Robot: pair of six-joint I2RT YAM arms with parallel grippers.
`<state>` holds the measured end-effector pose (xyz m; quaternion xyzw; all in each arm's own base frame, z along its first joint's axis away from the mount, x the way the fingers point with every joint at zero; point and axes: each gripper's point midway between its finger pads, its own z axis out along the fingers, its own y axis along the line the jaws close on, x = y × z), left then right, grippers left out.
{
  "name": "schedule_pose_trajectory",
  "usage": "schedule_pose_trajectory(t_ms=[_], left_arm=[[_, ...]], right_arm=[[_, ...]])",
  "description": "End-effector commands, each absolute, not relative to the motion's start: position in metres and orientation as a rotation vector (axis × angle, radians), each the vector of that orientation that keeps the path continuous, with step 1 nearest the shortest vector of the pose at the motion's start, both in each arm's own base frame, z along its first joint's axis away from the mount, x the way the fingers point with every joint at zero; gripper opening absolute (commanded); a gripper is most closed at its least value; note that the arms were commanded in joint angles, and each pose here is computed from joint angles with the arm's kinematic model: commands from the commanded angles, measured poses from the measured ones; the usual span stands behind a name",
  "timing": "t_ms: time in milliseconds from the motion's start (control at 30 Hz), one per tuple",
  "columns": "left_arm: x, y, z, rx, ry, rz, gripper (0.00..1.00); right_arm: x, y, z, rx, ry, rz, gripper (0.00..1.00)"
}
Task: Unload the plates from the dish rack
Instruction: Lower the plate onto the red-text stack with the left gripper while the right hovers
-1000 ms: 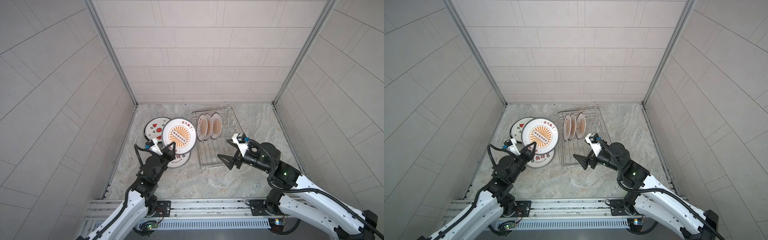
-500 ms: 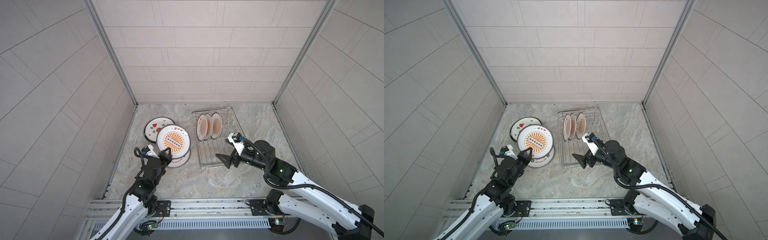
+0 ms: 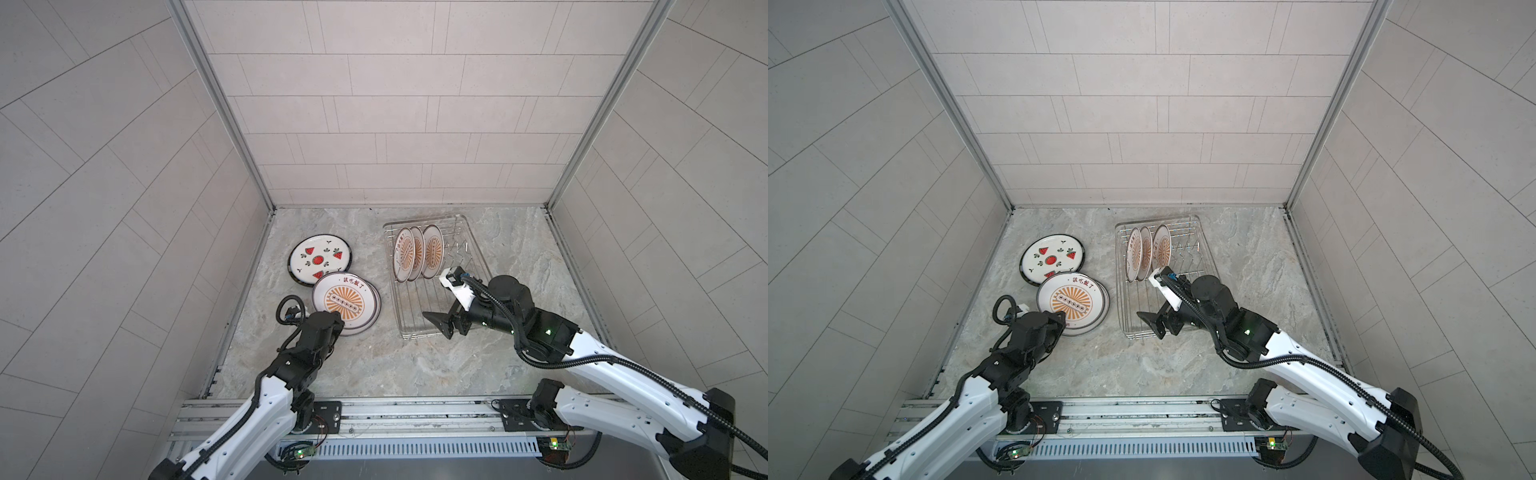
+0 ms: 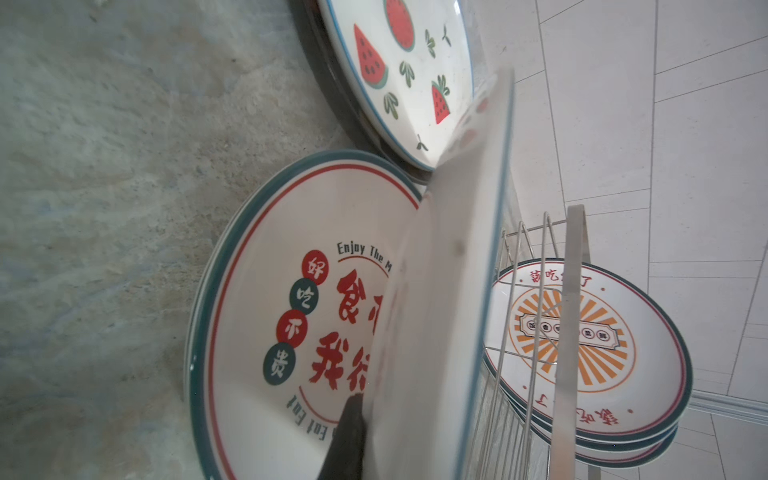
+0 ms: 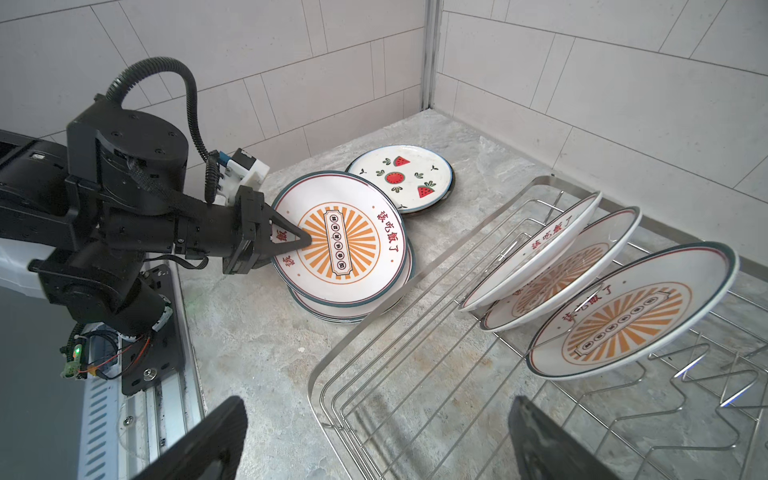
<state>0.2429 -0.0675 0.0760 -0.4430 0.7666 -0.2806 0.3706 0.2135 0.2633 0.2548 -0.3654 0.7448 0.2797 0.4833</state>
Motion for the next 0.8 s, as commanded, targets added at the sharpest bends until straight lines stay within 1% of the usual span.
schedule_pose_trajectory(t_ms=[0, 200, 300, 400, 500, 533, 600, 633, 700, 767], left_arm=[[0.253, -0.071, 0.093, -1.184, 1.884, -0.798, 0.00], [0.254, -0.073, 0.083, -1.215, 1.919, -0.778, 0.00], [0.254, -0.074, 0.080, -1.225, 1.928, -0.772, 0.03], [0.254, -0.073, 0.075, -1.243, 1.936, -0.765, 0.11], [0.252, -0.073, 0.070, -1.253, 1.950, -0.751, 0.16], [0.252, -0.072, 0.070, -1.255, 1.950, -0.748, 0.19], [0.251, -0.071, 0.068, -1.259, 1.956, -0.732, 0.32], [0.251, -0.070, 0.067, -1.259, 1.954, -0.726, 0.35], [0.250, -0.068, 0.067, -1.259, 1.951, -0.716, 0.41], [0.250, -0.066, 0.067, -1.255, 1.954, -0.696, 0.45]], right_arm=[[0.215, 0.266, 0.263, -0.912, 1.794, 0.657, 1.00], [0.212, 0.284, 0.249, -1.015, 1.842, 0.649, 1.00], [0.212, 0.291, 0.241, -1.059, 1.865, 0.613, 1.00], [0.213, 0.295, 0.236, -1.080, 1.881, 0.587, 1.00], [0.215, 0.296, 0.233, -1.086, 1.893, 0.569, 1.00], [0.215, 0.296, 0.232, -1.084, 1.895, 0.562, 1.00], [0.216, 0.297, 0.231, -1.087, 1.898, 0.555, 1.00], [0.216, 0.297, 0.230, -1.088, 1.899, 0.554, 1.00], [0.216, 0.297, 0.231, -1.088, 1.898, 0.552, 1.00], [0.216, 0.298, 0.231, -1.091, 1.898, 0.553, 1.00]])
